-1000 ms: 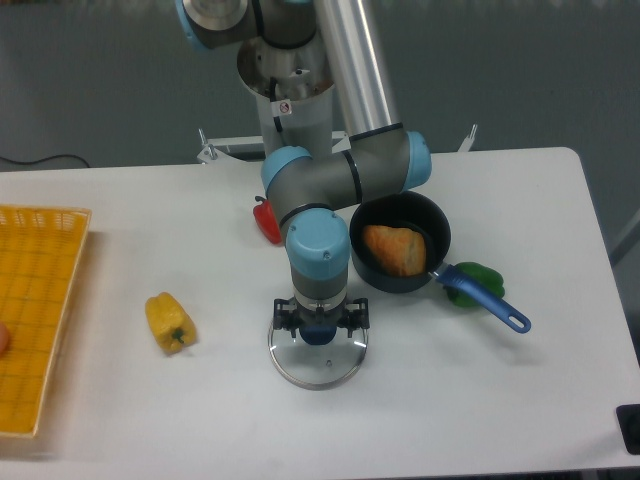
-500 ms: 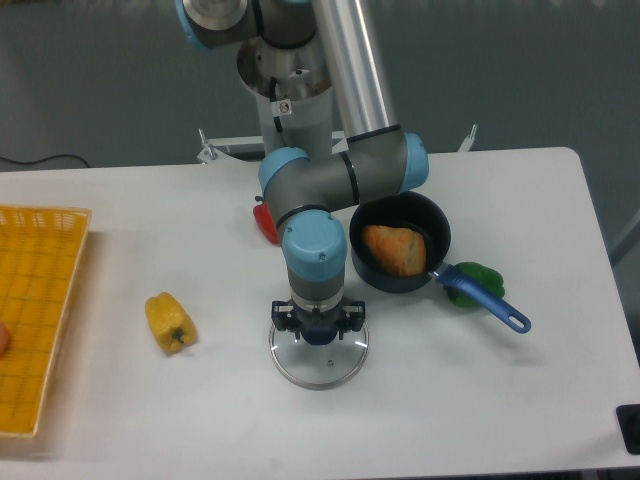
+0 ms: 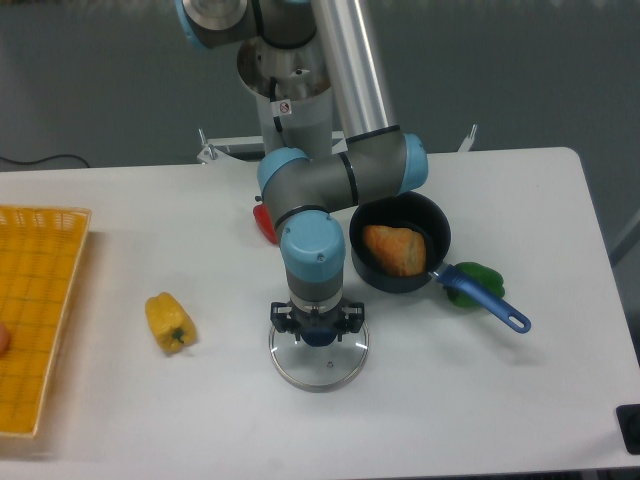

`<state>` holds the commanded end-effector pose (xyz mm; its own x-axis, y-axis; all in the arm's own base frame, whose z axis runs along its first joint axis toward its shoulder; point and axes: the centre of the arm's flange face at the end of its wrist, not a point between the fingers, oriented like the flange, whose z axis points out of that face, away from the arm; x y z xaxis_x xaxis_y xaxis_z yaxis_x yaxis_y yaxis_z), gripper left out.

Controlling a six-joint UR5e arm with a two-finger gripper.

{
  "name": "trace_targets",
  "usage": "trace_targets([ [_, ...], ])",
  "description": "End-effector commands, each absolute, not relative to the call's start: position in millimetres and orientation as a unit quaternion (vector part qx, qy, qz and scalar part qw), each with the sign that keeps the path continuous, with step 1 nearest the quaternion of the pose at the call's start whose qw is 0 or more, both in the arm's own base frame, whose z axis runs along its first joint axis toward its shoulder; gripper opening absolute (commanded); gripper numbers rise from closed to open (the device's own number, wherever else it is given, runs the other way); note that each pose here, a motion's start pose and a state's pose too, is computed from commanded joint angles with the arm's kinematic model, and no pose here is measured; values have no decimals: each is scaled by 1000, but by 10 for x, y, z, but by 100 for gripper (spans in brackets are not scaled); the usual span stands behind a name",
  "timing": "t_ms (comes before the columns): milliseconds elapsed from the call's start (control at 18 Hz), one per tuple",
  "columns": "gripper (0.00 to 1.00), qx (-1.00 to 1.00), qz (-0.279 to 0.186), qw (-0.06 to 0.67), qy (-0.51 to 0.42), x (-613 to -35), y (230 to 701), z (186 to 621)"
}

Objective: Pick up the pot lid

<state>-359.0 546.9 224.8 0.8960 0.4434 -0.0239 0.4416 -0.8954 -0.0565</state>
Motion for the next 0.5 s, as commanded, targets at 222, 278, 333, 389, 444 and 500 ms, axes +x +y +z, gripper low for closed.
trace_targets([
  [222,63,-977,27,19,-212,-3585,5534,2375],
  [278,60,-979,29,16,-201,-3559,5554,2409],
  [333,60,-981,29,14,-192,-3565,5557,2435],
  [389,60,-983,28,12,-183,-3565,5557,2463],
  [444,60,-984,28,13,-174,-3564,5558,2515],
  [500,60,-986,32,18,-165,-3561,5554,2591],
])
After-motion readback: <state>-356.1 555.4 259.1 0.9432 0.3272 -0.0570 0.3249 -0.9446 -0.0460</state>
